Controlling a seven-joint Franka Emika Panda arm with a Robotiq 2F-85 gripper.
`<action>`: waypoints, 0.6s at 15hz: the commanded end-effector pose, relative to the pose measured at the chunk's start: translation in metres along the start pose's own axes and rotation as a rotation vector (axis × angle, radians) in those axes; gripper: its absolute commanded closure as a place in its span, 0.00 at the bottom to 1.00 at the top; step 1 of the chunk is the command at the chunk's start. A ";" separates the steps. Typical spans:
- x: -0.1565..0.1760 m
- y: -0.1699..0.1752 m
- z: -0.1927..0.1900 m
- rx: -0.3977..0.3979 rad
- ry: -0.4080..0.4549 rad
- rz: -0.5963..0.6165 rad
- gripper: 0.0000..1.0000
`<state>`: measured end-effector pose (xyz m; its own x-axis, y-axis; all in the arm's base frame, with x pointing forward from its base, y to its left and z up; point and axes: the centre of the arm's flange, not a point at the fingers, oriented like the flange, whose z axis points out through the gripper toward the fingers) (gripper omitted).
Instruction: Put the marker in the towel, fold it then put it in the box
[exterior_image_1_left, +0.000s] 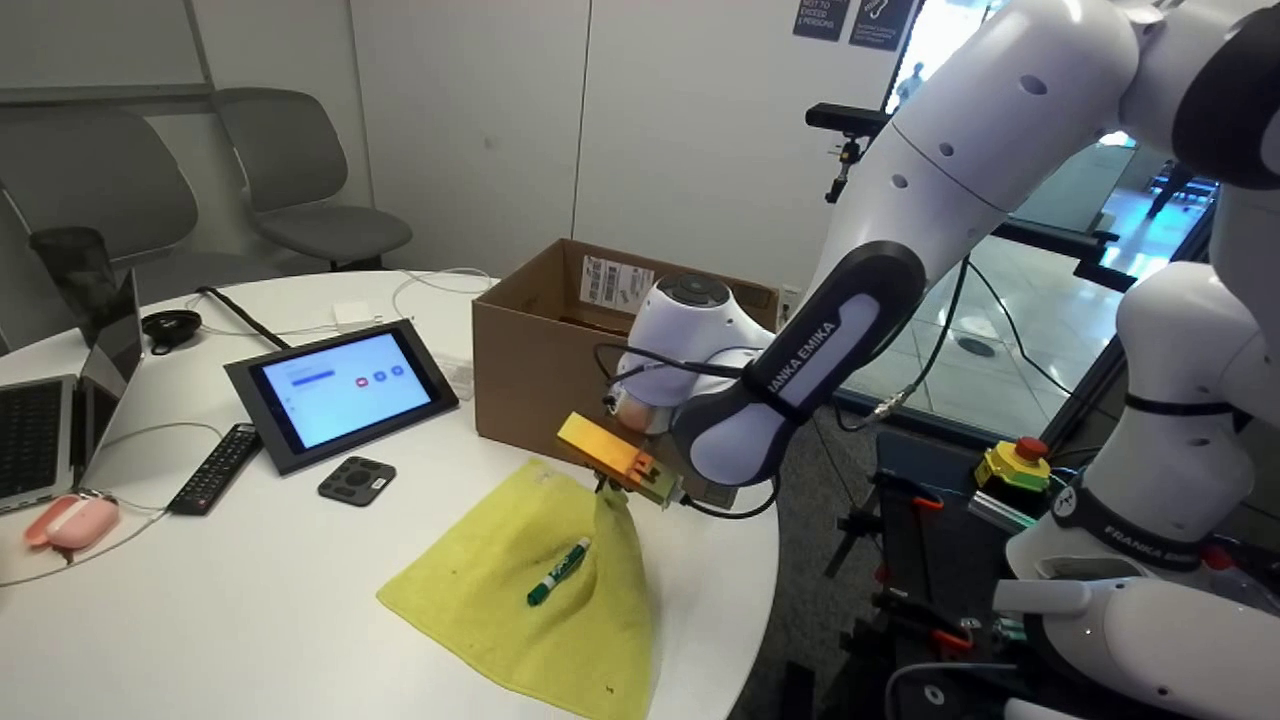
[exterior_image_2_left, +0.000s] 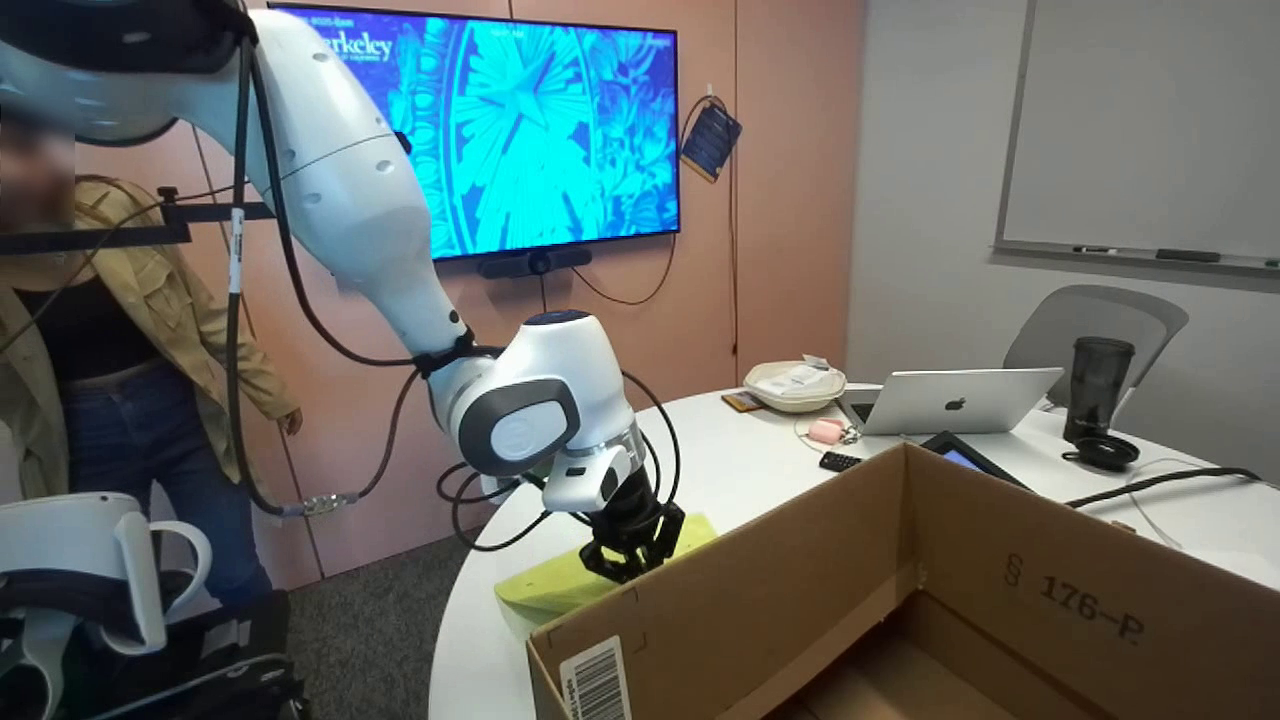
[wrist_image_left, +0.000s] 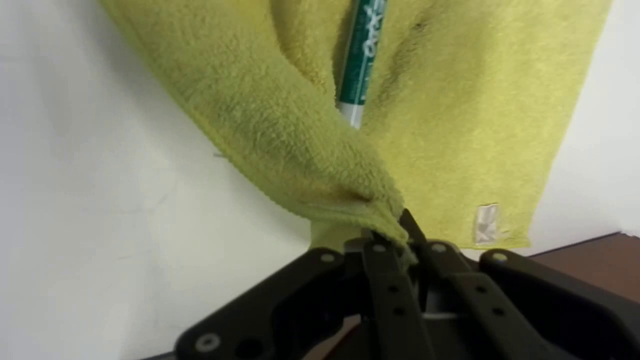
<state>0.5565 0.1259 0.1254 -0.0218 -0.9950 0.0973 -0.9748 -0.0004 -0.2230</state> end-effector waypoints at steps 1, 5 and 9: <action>-0.016 -0.043 0.006 0.061 0.011 0.106 0.97; -0.024 -0.077 0.022 0.099 0.017 0.191 0.97; -0.017 -0.099 0.054 0.093 0.076 0.303 0.97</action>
<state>0.6271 0.1381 0.1136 -0.2396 -0.9693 0.0557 -0.9241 0.2100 -0.3194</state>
